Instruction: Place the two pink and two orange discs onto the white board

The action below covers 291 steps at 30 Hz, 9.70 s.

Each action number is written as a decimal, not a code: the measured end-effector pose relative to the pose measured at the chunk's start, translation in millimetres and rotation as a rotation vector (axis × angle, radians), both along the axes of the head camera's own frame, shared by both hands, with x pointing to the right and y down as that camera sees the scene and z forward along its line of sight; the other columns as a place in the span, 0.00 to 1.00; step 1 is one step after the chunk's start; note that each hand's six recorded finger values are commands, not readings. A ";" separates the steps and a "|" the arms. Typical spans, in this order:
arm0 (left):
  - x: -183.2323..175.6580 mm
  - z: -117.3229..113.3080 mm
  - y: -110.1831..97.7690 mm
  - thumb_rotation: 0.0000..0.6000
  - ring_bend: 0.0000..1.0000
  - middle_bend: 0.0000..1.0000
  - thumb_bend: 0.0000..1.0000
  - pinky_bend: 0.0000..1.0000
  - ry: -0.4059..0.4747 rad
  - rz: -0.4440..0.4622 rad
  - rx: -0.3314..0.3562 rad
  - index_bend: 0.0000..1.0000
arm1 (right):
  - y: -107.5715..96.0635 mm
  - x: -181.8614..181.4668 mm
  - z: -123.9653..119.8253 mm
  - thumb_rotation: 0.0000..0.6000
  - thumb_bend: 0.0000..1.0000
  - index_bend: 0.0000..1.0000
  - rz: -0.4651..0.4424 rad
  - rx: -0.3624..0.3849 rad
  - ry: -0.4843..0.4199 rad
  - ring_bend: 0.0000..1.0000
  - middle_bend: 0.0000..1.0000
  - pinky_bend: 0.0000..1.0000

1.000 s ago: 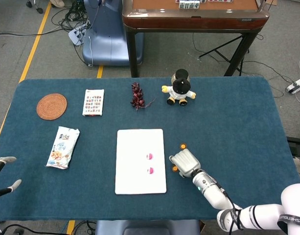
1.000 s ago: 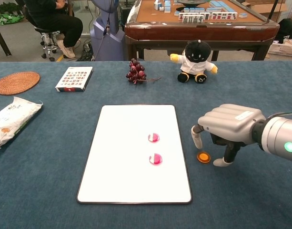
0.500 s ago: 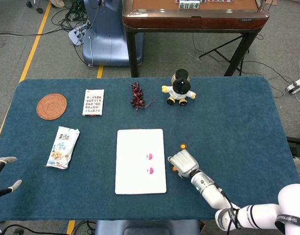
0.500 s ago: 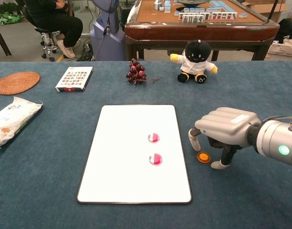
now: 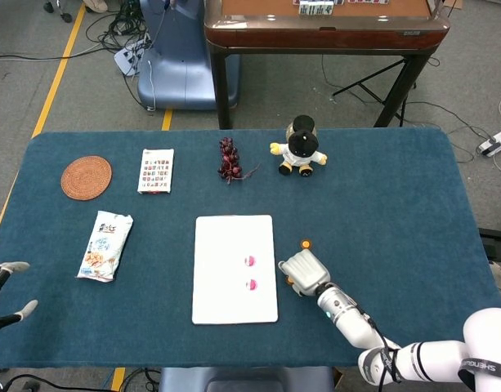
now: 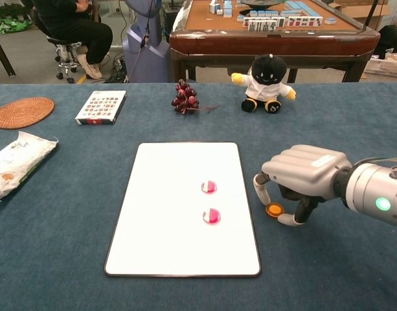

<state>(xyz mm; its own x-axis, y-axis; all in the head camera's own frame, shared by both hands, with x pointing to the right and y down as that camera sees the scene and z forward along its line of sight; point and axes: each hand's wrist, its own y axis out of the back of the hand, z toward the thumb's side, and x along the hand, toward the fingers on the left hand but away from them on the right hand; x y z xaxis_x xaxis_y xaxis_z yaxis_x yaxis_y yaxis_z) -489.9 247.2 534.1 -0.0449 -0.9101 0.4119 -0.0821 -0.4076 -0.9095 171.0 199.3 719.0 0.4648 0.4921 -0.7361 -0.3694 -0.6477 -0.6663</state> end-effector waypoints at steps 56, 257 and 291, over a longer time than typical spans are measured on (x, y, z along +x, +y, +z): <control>10.7 -2.3 11.4 1.00 0.34 0.41 0.16 0.49 -0.027 0.045 -0.013 0.50 | -22.2 -162.7 -16.1 1.00 0.33 0.49 -0.120 0.040 -0.154 1.00 1.00 1.00; 13.2 -6.4 14.1 1.00 0.34 0.47 0.16 0.49 0.010 0.048 -0.027 0.51 | -59.8 -181.5 14.2 1.00 0.24 0.49 -0.014 0.034 -0.080 1.00 1.00 1.00; 15.4 -2.1 11.9 1.00 0.34 0.47 0.16 0.49 0.010 0.060 -0.020 0.49 | -81.6 -115.7 -30.9 1.00 0.14 0.35 0.007 0.155 -0.071 0.96 0.94 1.00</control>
